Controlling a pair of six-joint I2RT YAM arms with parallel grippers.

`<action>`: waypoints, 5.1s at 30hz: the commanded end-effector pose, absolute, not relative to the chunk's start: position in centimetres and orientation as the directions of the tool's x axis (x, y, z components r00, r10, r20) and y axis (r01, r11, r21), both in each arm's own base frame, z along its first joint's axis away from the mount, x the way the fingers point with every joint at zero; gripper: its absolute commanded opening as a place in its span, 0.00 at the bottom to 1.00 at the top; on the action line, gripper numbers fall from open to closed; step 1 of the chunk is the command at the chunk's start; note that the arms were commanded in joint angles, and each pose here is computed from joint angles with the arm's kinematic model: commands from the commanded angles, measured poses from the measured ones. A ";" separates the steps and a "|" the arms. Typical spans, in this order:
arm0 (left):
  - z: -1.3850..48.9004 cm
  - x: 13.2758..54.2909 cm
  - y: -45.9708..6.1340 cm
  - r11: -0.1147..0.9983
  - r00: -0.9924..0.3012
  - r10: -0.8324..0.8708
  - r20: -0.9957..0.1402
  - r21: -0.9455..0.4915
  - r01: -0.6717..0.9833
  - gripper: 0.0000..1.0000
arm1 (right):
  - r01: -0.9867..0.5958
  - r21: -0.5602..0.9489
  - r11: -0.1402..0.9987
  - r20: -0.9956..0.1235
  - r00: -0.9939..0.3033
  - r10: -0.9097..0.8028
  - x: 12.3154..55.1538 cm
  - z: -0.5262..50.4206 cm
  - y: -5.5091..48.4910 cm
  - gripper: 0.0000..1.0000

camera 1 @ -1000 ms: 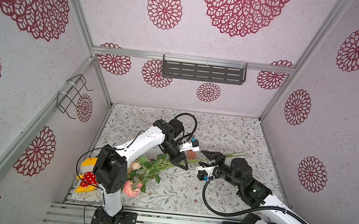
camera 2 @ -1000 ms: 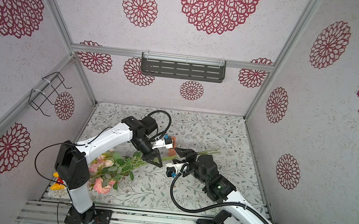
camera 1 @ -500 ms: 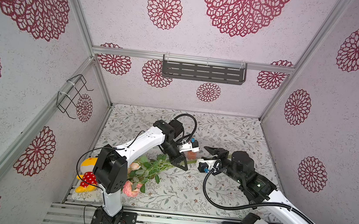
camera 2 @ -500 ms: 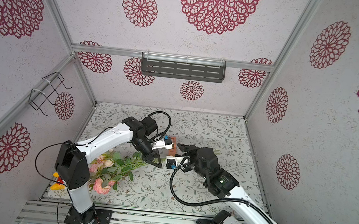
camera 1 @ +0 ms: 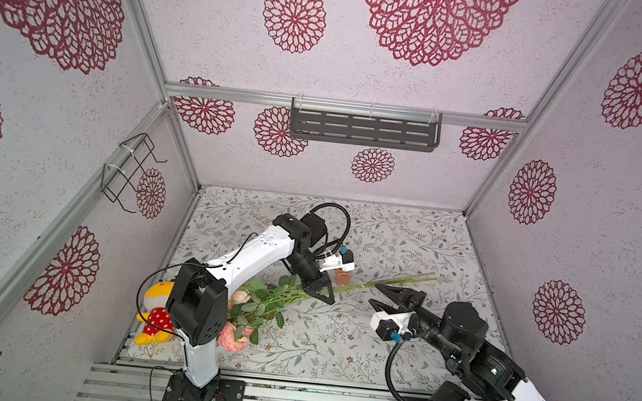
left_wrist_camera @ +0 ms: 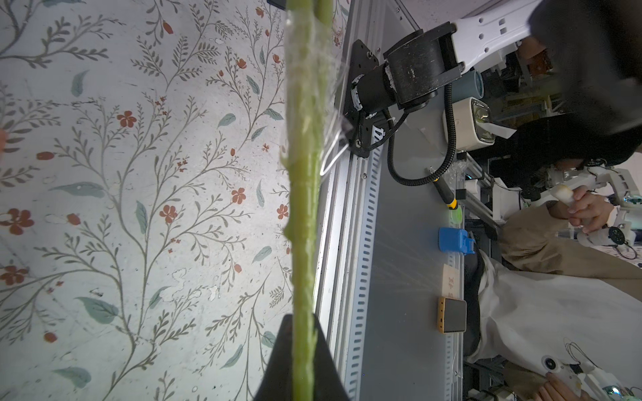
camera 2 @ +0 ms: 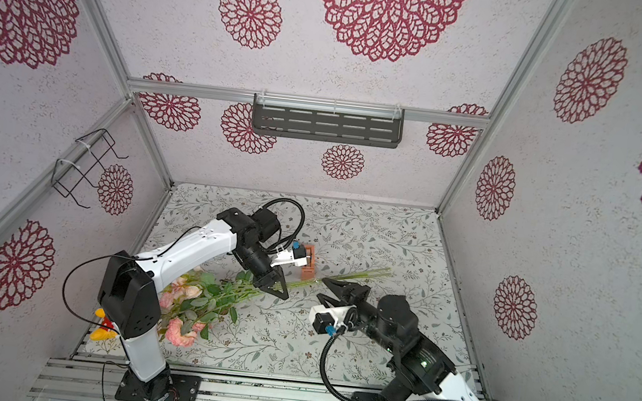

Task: Wrap bouquets with tape
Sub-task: Wrap the tape around the bouquet, then place the wrapped bouquet at the center of the board, then reset both arms

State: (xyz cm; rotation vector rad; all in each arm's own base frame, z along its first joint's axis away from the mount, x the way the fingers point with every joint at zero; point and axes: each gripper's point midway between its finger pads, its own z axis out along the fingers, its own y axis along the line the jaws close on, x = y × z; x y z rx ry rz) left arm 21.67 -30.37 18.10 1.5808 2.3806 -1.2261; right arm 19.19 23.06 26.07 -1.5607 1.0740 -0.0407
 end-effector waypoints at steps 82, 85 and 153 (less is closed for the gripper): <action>29.4 35.5 -12.2 0.924 -0.169 0.126 -0.978 0.054 0.377 0.98 | -0.880 -0.425 0.210 -0.475 0.020 -0.880 28.4 11.4 26.3 0.99; 28.2 36.2 -9.9 0.961 -0.185 0.132 -0.974 0.079 0.266 0.98 | -0.849 -0.444 0.288 -0.587 0.032 -0.809 27.9 15.7 26.3 0.99; 11.8 40.5 7.3 0.980 -0.244 -0.111 -0.963 -0.065 -0.189 0.98 | 0.316 -0.023 0.948 -0.984 -0.175 0.034 37.0 11.4 -4.2 0.99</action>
